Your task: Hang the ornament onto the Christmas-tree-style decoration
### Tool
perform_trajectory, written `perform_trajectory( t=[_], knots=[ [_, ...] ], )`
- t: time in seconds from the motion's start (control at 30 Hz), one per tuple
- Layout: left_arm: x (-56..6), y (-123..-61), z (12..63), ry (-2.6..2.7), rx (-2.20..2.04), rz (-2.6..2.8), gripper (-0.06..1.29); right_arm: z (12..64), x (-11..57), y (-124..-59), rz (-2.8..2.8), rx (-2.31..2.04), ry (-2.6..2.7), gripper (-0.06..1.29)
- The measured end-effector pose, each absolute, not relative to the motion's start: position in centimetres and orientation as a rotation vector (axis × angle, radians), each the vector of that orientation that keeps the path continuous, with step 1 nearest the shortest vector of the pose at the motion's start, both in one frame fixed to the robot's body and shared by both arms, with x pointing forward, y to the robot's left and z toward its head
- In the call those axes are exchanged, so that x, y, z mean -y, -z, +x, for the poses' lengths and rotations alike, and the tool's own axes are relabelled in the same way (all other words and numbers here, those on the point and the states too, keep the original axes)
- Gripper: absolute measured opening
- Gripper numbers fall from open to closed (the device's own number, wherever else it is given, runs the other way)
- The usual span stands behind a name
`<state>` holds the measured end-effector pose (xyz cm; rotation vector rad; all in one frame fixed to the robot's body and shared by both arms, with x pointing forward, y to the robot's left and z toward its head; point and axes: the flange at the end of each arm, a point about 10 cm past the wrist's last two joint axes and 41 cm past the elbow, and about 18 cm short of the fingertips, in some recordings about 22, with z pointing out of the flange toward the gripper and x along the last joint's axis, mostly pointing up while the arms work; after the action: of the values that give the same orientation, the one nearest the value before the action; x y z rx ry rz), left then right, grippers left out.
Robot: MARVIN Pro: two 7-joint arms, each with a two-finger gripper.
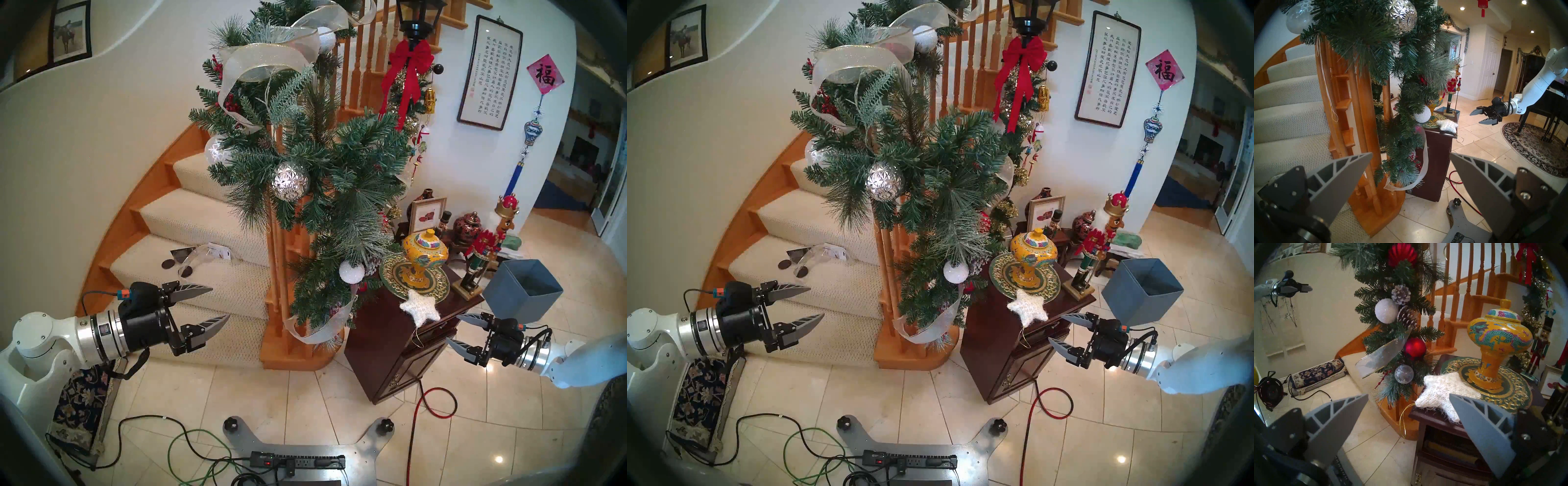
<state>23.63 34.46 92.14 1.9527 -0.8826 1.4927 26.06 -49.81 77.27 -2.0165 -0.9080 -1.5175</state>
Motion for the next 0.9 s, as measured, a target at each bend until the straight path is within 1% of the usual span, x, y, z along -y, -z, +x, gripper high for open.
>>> perform_trajectory(
  t=[0.9],
  knots=[
    [-34.46,-92.15,23.63,-1.493,0.883,1.953,1.23,25.26,50.15,-77.03,-2.05,0.958,1.487,1.24]
  ],
)
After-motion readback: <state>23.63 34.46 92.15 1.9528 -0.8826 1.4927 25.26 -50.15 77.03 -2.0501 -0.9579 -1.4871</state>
